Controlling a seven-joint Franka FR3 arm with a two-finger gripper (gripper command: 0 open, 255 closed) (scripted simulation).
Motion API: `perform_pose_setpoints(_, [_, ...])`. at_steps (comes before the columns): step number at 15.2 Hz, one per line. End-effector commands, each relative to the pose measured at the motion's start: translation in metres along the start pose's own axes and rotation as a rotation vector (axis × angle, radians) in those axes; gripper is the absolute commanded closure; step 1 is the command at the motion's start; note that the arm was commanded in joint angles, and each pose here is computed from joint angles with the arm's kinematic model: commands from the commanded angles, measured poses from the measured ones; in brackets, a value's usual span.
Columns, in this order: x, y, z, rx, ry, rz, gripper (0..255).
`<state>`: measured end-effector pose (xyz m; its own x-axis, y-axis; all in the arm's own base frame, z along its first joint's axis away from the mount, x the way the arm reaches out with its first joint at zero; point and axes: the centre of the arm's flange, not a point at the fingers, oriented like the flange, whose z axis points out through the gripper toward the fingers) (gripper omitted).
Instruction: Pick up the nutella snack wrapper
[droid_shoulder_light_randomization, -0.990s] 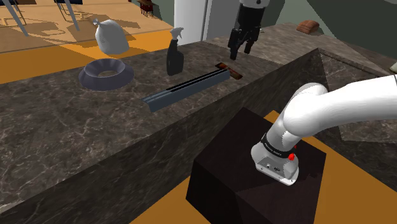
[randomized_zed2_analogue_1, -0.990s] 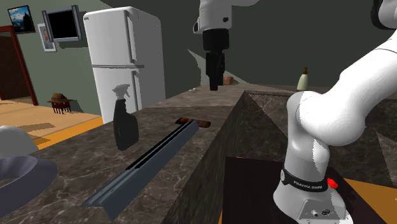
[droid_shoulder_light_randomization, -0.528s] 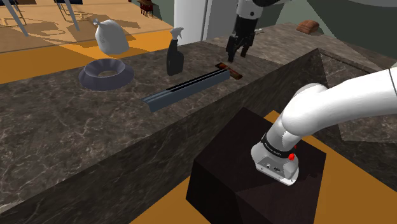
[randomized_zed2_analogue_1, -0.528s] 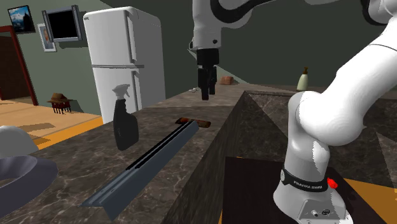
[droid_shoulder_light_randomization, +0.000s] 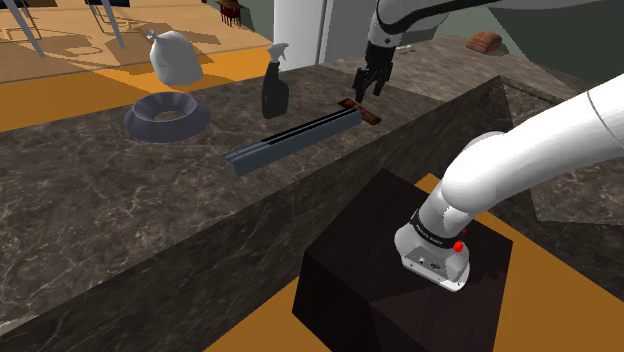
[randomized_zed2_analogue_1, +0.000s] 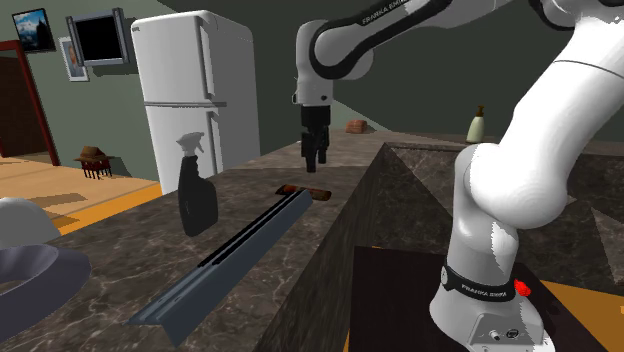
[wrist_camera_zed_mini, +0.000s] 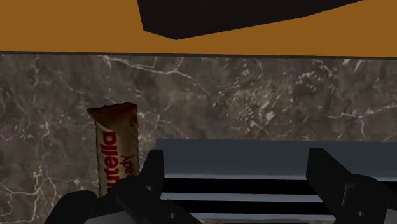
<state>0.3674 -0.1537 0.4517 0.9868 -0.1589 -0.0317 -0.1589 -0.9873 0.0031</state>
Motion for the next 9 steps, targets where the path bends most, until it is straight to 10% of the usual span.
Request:
perform_pose_setpoints(1, [0.013, 0.021, 0.013, 0.001, 0.006, 0.004, 0])
perform_pose_setpoints(9, [0.063, 0.096, 0.068, 0.008, 0.020, 0.019, 0])
